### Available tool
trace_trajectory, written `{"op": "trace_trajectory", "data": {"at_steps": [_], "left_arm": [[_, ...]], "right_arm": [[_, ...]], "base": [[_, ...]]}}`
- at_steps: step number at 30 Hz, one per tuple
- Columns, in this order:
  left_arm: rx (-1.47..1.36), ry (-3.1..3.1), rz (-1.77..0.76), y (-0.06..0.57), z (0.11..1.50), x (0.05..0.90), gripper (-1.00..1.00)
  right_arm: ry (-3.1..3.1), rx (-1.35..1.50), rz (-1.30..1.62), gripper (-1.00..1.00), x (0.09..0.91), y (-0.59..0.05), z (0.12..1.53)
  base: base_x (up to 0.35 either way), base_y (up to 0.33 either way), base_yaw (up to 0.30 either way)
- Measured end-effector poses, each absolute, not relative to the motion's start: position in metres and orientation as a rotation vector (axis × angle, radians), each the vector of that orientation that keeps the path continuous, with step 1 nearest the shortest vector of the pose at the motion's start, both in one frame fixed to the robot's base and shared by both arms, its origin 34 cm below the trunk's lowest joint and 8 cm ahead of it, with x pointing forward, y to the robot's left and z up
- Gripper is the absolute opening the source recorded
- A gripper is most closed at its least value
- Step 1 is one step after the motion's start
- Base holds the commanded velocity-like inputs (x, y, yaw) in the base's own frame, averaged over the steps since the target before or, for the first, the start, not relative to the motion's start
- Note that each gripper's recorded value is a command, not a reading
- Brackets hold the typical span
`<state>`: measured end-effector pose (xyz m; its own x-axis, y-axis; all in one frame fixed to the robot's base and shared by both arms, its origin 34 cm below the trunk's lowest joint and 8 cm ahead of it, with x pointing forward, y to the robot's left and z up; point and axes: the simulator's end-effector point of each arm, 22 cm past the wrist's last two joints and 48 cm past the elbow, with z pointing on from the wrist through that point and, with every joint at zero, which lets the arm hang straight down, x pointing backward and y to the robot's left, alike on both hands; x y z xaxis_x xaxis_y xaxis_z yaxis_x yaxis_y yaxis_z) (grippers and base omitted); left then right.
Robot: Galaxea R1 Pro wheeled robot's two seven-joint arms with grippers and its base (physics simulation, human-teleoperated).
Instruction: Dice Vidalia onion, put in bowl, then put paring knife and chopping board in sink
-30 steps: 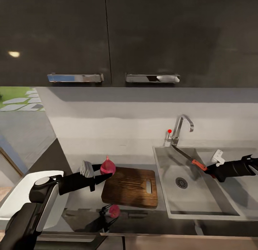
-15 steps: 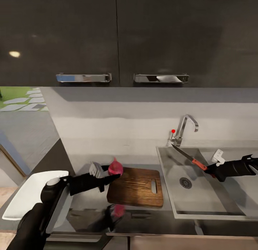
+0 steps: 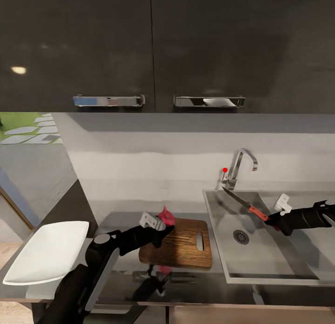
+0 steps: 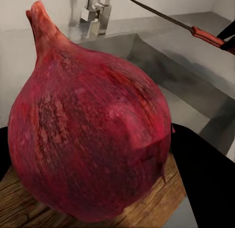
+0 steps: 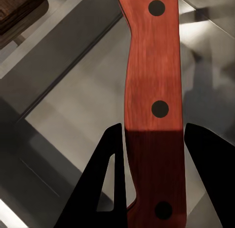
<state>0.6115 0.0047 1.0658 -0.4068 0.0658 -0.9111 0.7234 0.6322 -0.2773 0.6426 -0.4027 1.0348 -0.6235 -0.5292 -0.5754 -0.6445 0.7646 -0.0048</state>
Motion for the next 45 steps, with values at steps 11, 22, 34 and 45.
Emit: {"op": "trace_trajectory", "data": {"at_steps": [11, 22, 34, 45], "left_arm": [[0.527, 1.946, -0.786, -0.009, 1.046, 0.641, -1.0], [0.47, 2.023, -0.708, 0.001, 1.019, 0.651, -1.0], [0.494, 2.084, -0.649, 0.001, 0.991, 0.648, -1.0], [0.507, 2.028, -0.634, 0.0, 0.998, 0.653, -1.0]], "right_arm": [[2.394, -0.88, 0.277, -1.0, 0.643, -0.4, 1.034], [2.394, -0.88, 0.277, -1.0, 0.643, -0.4, 1.034], [2.398, -0.883, 0.275, -1.0, 0.642, -0.4, 1.032], [2.432, -0.934, 0.232, -1.0, 0.634, -0.405, 1.019]], "base": [[0.0, 0.0, 0.0], [0.0, 0.0, 0.0], [0.0, 0.0, 0.0], [0.0, 0.0, 0.0]]}}
